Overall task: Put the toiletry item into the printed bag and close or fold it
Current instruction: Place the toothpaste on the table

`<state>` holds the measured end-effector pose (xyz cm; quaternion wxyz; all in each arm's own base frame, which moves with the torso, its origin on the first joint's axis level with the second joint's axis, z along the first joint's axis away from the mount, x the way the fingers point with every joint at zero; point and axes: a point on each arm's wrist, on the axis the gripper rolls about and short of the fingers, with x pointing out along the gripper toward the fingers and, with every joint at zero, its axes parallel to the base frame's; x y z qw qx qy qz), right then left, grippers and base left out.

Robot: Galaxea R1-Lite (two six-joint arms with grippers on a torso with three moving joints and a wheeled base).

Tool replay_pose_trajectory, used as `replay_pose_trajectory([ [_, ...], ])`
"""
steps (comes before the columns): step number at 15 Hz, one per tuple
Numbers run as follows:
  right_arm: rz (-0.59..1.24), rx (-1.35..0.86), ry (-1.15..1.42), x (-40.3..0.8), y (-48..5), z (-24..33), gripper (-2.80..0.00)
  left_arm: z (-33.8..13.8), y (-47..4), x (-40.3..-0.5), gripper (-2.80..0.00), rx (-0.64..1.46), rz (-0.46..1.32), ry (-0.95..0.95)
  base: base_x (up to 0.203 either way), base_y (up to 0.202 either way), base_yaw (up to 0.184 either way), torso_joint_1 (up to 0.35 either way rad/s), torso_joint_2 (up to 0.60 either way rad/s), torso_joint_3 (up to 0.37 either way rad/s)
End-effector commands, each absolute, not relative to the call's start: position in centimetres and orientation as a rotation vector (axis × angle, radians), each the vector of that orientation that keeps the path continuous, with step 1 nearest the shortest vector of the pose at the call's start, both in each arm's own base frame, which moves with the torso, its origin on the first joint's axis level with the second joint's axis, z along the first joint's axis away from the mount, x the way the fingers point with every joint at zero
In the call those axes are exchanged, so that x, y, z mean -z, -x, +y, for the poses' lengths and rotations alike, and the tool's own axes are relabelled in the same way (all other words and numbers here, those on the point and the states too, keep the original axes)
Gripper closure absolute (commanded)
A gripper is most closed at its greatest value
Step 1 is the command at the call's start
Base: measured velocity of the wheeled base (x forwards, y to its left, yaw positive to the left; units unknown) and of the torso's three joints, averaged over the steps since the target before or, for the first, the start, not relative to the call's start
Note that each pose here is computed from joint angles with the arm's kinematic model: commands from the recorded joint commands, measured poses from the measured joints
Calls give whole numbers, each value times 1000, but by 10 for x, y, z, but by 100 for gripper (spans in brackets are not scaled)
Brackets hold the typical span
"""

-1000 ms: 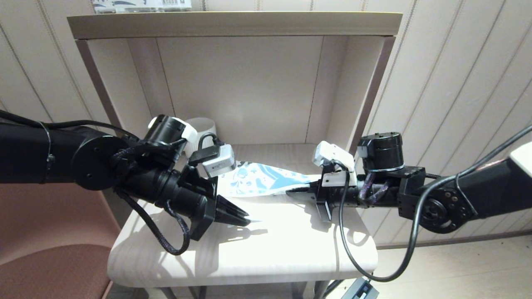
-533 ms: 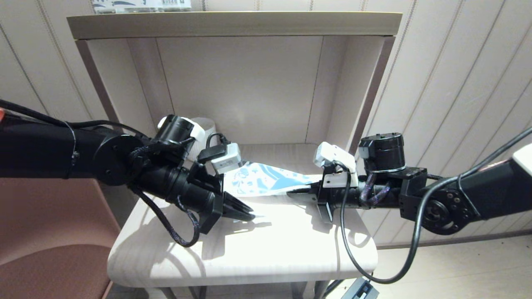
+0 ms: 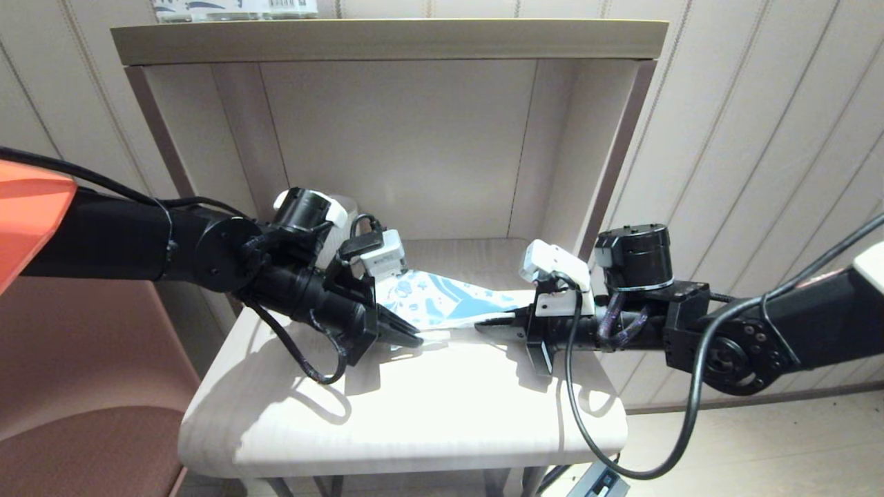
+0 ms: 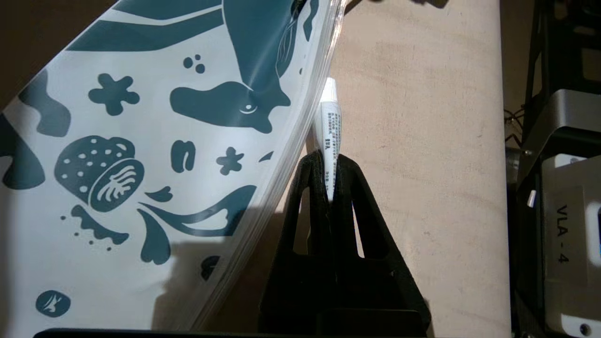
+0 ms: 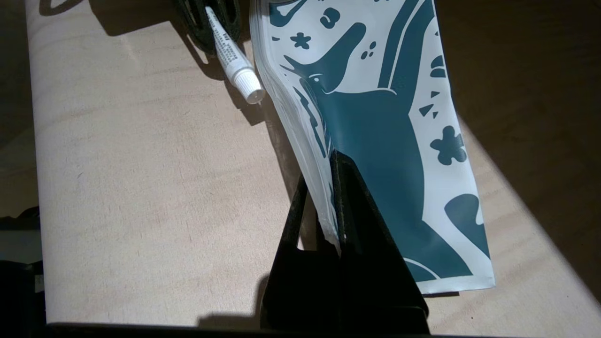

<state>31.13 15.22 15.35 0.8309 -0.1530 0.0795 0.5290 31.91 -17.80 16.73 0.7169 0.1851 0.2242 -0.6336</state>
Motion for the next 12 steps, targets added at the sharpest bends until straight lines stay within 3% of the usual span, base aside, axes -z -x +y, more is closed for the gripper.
replay_pose_trajectory([
  [1, 162, -1128, 326, -154, -311, 153, 0, -176, -320, -171, 0, 1399, 484, -410, 0, 0, 0, 0, 0, 0],
  [12, 163, -1134, 327, -154, -310, 155, 0, -171, -324, -175, 0, 1382, 467, -411, 0, 0, 0, 0, 0, 0],
])
